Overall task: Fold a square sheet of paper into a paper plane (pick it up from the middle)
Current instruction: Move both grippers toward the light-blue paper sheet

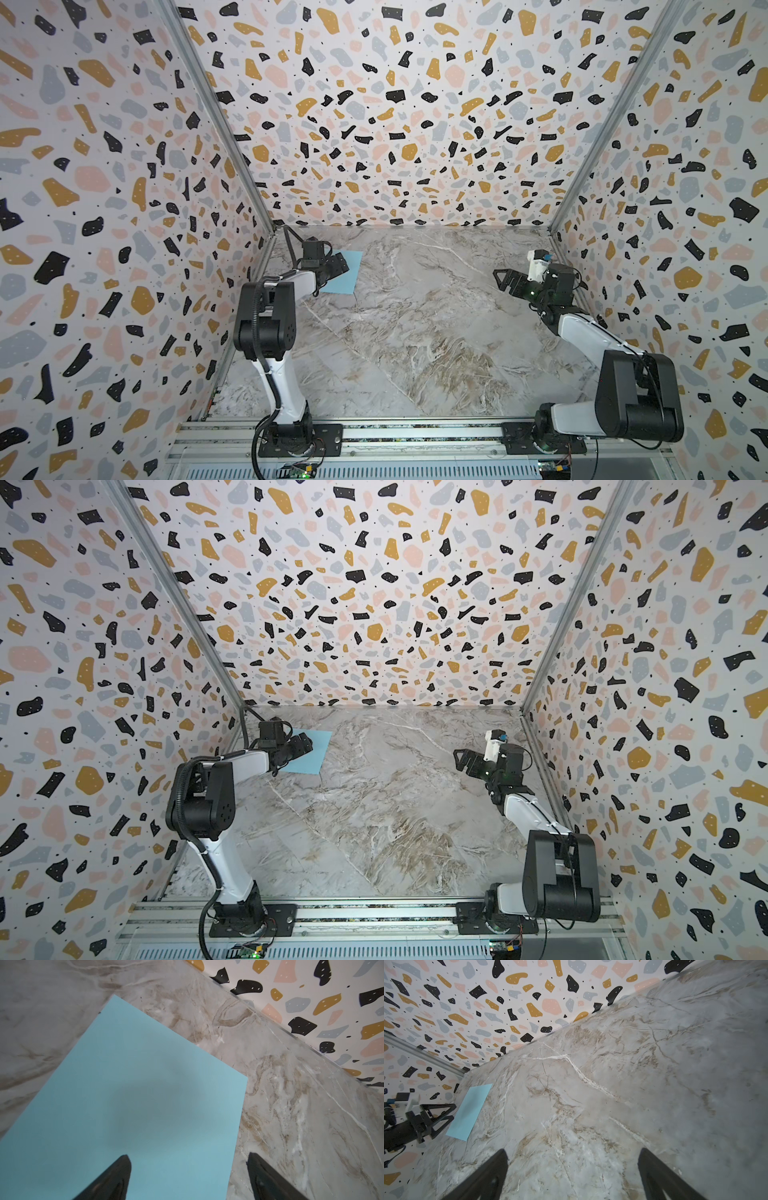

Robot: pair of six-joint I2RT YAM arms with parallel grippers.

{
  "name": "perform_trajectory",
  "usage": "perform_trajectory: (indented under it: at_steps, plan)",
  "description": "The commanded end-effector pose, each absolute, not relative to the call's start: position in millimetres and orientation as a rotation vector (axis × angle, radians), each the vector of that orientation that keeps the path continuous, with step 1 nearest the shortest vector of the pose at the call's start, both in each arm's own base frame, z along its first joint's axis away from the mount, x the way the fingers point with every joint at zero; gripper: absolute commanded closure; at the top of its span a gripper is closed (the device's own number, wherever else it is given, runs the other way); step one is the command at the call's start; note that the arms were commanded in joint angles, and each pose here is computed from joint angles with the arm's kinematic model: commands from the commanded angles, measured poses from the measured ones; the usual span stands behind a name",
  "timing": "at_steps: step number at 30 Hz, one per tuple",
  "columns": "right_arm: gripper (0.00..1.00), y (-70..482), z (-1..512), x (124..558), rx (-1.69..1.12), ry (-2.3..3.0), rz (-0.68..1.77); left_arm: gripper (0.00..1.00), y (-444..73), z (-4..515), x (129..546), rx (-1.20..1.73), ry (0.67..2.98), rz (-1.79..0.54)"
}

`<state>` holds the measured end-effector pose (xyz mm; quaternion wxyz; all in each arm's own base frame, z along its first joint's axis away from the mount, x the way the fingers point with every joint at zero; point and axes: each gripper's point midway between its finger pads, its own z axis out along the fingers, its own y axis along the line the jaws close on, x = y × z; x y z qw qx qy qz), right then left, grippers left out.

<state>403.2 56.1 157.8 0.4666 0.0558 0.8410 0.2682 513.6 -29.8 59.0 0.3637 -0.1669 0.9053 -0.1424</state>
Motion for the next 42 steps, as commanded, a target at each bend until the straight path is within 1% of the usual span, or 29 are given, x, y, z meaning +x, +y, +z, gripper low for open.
perform_trajectory:
  at_steps: [1, 7, 14, 17, 21, 25, 27, 29, 32, 35, 37, 39, 40, 42]
  plan:
    - [0.01, 66, 162, 403, 0.094, 2.046, 0.693, 0.12, -36, 48, 508, -0.425, 2.392, -0.366]
    - [0.01, 65, 151, 404, 0.133, 2.078, 0.695, 0.14, -41, 28, 488, -0.455, 2.457, -0.283]
    - [0.00, 66, 141, 404, 0.174, 2.124, 0.691, 0.15, -83, 7, 439, -0.451, 2.548, -0.350]
    - [0.00, 68, 137, 403, 0.188, 2.145, 0.689, 0.14, -112, 3, 409, -0.400, 2.606, -0.401]
    - [0.00, 75, 129, 397, 0.202, 2.183, 0.701, 0.14, -162, -2, 354, -0.267, 2.694, -0.476]
    - [0.01, 90, 119, 385, 0.195, 2.238, 0.735, 0.13, -212, 1, 300, -0.165, 2.737, -0.626]
    - [0.02, 99, 113, 377, 0.185, 2.268, 0.751, 0.13, -235, 6, 277, -0.113, 2.764, -0.718]
    - [0.02, 110, 108, 368, 0.159, 2.299, 0.764, 0.12, -253, 14, 262, -0.057, 2.771, -0.779]
    - [0.03, 125, 102, 354, 0.129, 2.344, 0.784, 0.12, -270, 29, 254, 0.005, 2.758, -0.835]
    - [0.03, 148, 103, 341, 0.070, 2.381, 0.824, 0.11, -280, 57, 263, 0.044, 2.700, -0.902]
    - [0.03, 167, 105, 331, 0.033, 2.410, 0.857, 0.09, -281, 75, 274, 0.090, 2.657, -0.882]
    - [0.05, 196, 106, 317, -0.031, 2.438, 0.910, 0.08, -271, 85, 287, 0.117, 2.626, -0.808]
    - [0.07, 208, 106, 312, -0.057, 2.449, 0.932, 0.08, -265, 85, 293, 0.120, 2.622, -0.773]
    - [0.11, 236, 105, 299, -0.111, 2.480, 0.987, 0.11, -251, 82, 302, 0.108, 2.623, -0.749]
